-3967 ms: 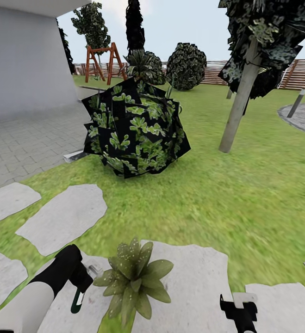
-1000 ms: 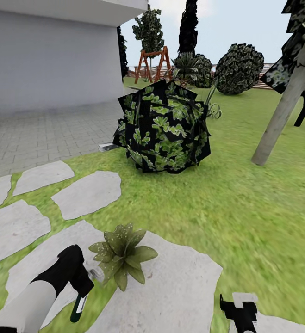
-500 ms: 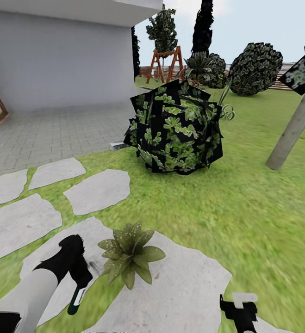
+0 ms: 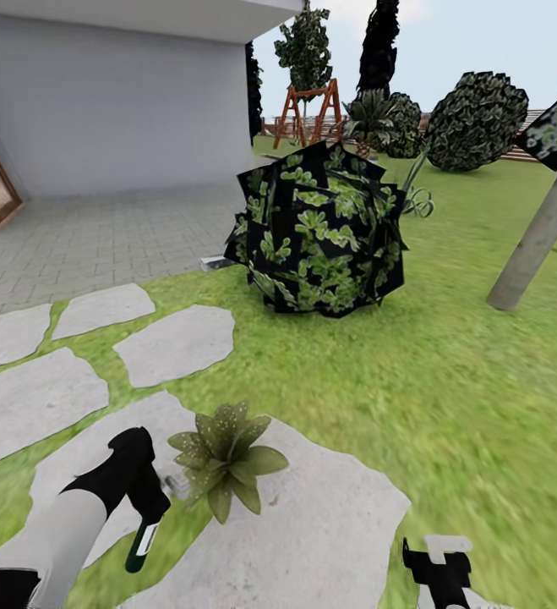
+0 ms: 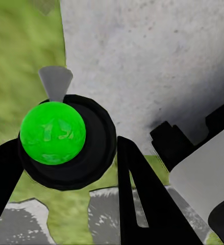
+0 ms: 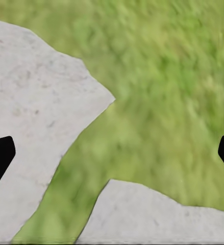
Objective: Pick up the pesticide atomizer in the garden and spray insectifuge to fully cover both potted plants in the garden.
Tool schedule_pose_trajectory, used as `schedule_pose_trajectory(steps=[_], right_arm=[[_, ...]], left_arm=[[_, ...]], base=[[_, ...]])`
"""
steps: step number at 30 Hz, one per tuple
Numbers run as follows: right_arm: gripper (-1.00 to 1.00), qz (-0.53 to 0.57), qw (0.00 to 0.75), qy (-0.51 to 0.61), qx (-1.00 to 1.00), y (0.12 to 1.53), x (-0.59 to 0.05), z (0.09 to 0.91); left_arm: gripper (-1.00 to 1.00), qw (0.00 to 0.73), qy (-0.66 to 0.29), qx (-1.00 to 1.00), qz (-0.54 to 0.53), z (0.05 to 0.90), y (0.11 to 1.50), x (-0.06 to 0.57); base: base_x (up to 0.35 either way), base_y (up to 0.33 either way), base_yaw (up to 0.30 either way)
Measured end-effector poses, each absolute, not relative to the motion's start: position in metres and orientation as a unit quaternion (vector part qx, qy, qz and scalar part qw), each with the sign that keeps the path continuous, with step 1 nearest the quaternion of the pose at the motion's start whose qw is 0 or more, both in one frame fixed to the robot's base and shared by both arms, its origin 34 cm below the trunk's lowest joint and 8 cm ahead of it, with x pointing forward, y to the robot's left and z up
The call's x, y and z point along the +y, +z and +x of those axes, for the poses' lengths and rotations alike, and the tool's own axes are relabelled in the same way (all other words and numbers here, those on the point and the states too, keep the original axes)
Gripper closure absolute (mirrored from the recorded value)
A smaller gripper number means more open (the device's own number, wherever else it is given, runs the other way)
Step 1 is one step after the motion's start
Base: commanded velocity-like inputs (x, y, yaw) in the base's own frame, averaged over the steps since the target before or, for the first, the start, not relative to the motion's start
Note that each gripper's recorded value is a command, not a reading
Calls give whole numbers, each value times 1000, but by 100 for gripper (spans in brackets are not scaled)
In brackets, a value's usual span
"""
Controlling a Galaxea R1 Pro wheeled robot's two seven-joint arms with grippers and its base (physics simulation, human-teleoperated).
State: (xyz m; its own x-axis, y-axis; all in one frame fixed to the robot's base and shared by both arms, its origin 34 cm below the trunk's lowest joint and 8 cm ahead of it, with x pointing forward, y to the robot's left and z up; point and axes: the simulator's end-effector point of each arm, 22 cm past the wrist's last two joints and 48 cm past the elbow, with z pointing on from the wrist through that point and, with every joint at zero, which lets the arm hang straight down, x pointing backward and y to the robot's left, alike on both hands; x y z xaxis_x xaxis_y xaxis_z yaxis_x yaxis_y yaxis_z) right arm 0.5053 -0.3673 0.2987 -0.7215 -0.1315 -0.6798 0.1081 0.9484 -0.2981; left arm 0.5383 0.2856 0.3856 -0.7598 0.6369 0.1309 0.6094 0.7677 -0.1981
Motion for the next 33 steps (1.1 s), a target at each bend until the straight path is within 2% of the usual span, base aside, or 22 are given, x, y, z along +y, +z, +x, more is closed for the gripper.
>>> schedule_pose_trajectory(steps=[5,15,21,33], right_arm=[[-100,-5,374,-159,914,299,-365,505],[-100,-5,374,-159,914,299,-365,505],[-100,-5,373,-161,913,299,-368,505],[-100,-7,373,-162,913,299,-369,505]], left_arm=[[100,91,74,-936,-332,543,389,283],[100,81,105,-932,-337,562,411,264],[100,93,101,-928,-346,569,424,268],[100,117,78,-922,-361,564,425,276]], base=[[91,-44,45],[312,-1,246],[247,-146,23],[-144,-231,0]])
